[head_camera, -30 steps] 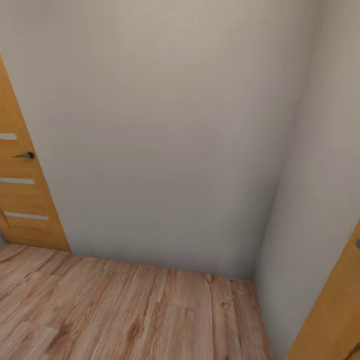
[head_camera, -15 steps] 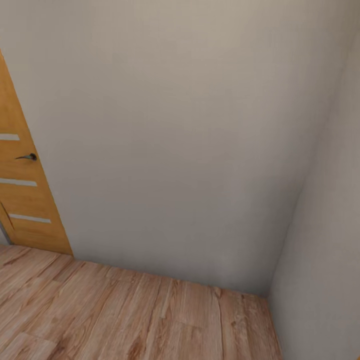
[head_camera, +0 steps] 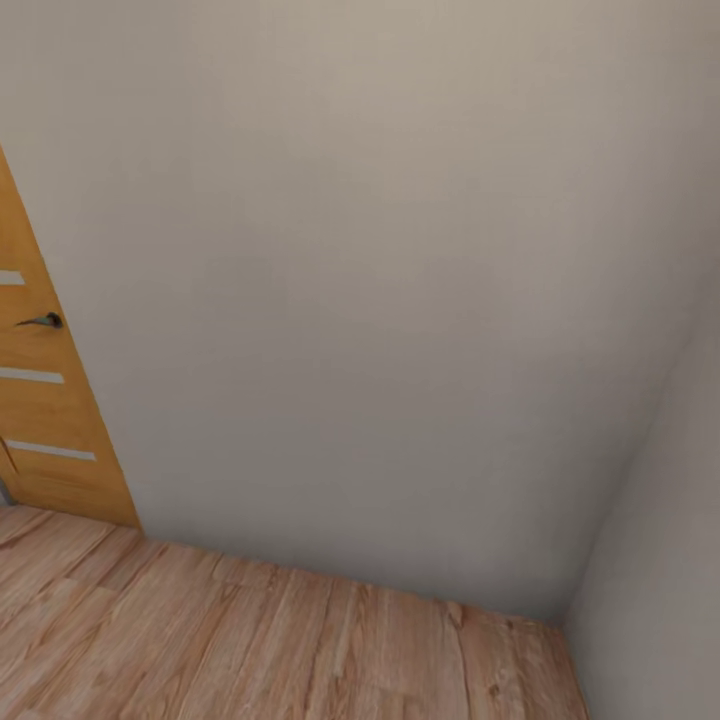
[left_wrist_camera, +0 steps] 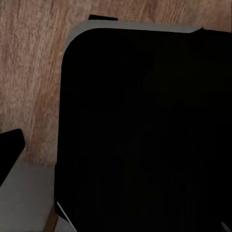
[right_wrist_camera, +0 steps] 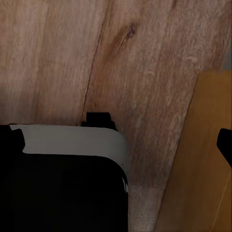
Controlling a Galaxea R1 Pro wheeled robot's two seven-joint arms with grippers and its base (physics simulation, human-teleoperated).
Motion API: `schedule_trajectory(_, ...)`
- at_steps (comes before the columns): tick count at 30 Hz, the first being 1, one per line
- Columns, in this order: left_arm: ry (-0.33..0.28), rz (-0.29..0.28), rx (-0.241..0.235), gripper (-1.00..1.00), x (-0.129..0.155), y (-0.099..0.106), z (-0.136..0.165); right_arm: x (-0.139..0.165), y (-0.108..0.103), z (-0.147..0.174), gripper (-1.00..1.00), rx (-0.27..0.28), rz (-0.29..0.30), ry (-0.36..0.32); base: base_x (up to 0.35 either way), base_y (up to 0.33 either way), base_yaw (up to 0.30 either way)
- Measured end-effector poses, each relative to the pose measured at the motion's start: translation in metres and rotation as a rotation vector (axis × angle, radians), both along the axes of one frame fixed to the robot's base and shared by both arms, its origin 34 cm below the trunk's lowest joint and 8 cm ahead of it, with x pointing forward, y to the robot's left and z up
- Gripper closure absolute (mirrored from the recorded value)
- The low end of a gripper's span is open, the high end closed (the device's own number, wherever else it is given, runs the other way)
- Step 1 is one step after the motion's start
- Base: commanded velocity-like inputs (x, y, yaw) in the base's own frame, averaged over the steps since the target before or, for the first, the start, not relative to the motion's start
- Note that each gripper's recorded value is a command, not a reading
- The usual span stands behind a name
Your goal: Move the two storage containers from the living room to the garage. In the garage, place one container on the floor and stack the other container on top of it (either order is fine).
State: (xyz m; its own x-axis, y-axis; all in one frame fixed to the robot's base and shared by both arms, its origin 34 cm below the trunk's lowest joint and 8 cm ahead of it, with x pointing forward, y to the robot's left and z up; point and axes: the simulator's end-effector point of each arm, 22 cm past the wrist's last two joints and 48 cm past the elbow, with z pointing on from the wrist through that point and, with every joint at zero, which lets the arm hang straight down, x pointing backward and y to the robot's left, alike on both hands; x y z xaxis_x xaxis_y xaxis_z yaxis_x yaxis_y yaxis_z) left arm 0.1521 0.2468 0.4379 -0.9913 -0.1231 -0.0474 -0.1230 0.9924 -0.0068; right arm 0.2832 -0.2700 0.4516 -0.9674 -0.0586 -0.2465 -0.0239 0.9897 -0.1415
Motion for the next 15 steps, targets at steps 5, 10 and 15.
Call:
schedule_trajectory(5,0.000,0.000,0.000,-1.00,-0.0003,-0.0001,0.0000,0.0003,-0.0005,0.0001,-1.00,-0.001,-0.001,-0.002,0.272,0.116,0.203)
schedule_trajectory(10,0.001,0.000,-0.001,-1.00,0.0000,-0.0011,-0.0001,0.0005,-0.0007,-0.0001,-1.00,-0.001,-0.002,-0.001,0.043,0.009,0.263)
schedule_trajectory(15,0.001,0.000,-0.002,-1.00,-0.0002,-0.0012,-0.0001,0.0007,-0.0007,0.0000,-1.00,-0.001,-0.002,-0.002,0.006,0.001,0.267)
